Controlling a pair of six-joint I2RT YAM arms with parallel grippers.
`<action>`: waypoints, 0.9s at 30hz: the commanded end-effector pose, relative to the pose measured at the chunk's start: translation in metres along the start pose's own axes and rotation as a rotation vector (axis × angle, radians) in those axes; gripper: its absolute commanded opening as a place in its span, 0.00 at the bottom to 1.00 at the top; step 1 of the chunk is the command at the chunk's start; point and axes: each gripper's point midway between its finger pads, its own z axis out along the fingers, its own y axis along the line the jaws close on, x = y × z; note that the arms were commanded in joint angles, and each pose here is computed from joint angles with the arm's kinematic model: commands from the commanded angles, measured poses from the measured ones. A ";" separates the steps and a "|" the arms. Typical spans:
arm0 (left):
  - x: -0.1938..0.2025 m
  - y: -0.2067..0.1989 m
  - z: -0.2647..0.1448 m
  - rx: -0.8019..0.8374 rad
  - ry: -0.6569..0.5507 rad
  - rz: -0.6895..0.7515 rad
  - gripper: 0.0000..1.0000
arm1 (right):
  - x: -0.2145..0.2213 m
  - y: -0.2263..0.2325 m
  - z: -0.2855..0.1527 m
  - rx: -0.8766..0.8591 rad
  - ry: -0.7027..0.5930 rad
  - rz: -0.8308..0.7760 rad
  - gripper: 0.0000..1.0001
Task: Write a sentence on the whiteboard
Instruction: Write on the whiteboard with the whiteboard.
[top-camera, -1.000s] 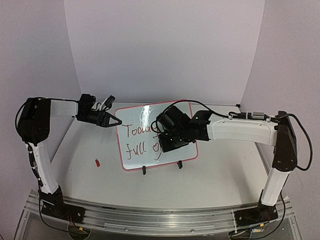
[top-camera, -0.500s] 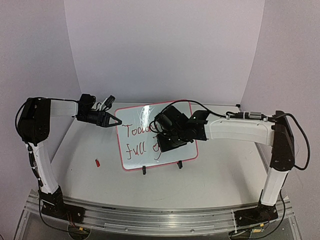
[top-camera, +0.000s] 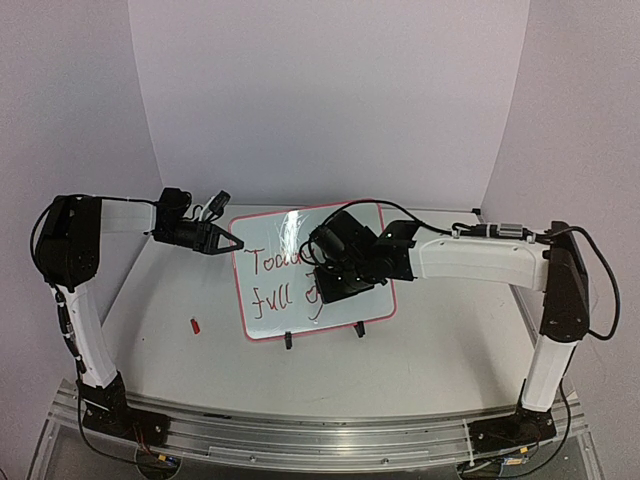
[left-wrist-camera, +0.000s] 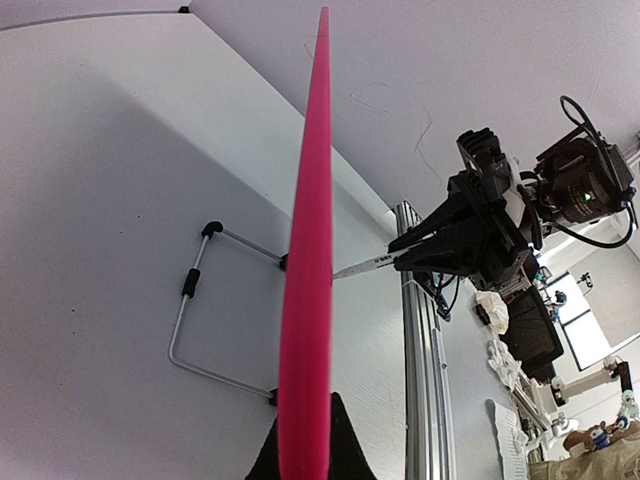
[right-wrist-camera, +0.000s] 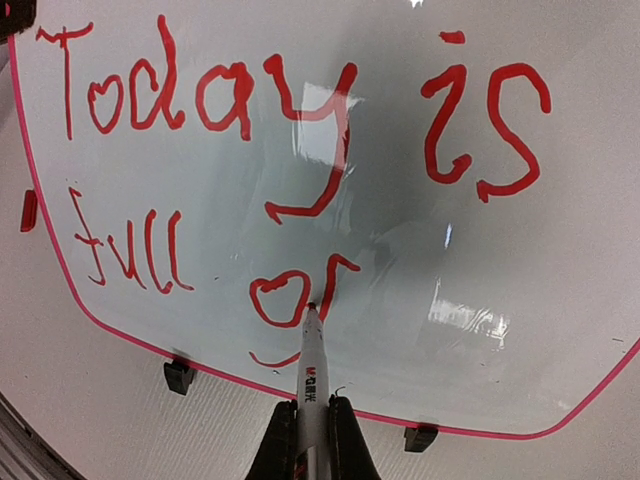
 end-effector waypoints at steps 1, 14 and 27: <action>0.015 0.015 0.013 -0.066 0.059 0.061 0.00 | -0.007 -0.020 -0.001 0.074 -0.028 0.013 0.00; 0.015 0.017 0.014 -0.073 0.062 0.058 0.00 | -0.005 -0.033 -0.006 0.118 -0.027 0.008 0.00; 0.016 0.018 0.014 -0.074 0.064 0.052 0.00 | -0.010 -0.029 -0.014 0.091 -0.038 0.005 0.00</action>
